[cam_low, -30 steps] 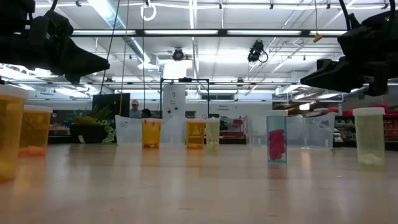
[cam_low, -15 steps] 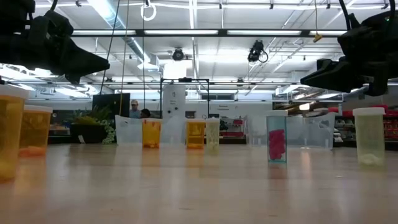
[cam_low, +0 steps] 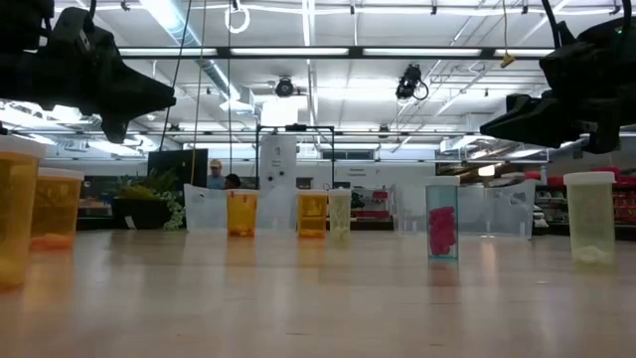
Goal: Pick and place medicine bottles into bin by pill shape (circle, oval)
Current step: Put the large orange pill bottle into the left transparent bin
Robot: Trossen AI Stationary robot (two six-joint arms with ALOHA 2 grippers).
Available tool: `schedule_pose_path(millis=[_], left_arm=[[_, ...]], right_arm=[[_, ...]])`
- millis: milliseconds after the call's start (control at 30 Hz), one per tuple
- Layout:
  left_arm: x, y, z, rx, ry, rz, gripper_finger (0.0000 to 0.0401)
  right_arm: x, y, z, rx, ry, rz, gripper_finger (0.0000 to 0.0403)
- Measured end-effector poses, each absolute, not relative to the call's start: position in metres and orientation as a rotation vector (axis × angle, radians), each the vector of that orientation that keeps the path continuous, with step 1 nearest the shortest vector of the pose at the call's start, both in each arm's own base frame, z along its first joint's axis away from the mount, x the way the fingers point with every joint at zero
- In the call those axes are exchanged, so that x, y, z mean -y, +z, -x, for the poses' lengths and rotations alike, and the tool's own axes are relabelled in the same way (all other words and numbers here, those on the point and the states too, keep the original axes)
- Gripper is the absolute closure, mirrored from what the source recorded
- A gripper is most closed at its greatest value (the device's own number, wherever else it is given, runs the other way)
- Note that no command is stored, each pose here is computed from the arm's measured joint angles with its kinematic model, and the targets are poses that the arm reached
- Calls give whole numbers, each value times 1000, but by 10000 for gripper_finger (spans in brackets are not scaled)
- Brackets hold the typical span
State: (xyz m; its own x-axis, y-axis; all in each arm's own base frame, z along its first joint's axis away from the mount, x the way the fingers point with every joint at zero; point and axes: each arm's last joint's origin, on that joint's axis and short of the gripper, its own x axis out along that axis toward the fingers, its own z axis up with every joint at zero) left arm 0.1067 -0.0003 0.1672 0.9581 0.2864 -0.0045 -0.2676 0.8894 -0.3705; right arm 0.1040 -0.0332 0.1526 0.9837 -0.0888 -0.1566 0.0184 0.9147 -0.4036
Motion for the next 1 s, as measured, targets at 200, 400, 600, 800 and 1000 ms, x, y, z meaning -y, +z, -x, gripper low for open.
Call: schedule_pose_path(millis=[200,400,600,800,1000], left_arm=[[1,167,-107,40,273,349,317],[6,166,-108,-10,78,165,327],[10,170,-108,18,-33,160,335],[8,175,-109,73,-2,333,336],[6,178,-115,125,101,373,339]], right_arm=[[33,153,-104,-174,-55,413,310],[33,153,-104,-174,-55,413,310],[33,153,-104,-174,-55,413,310],[33,153,-104,-174,-55,413,310],[33,153,-104,-173,-55,413,310]])
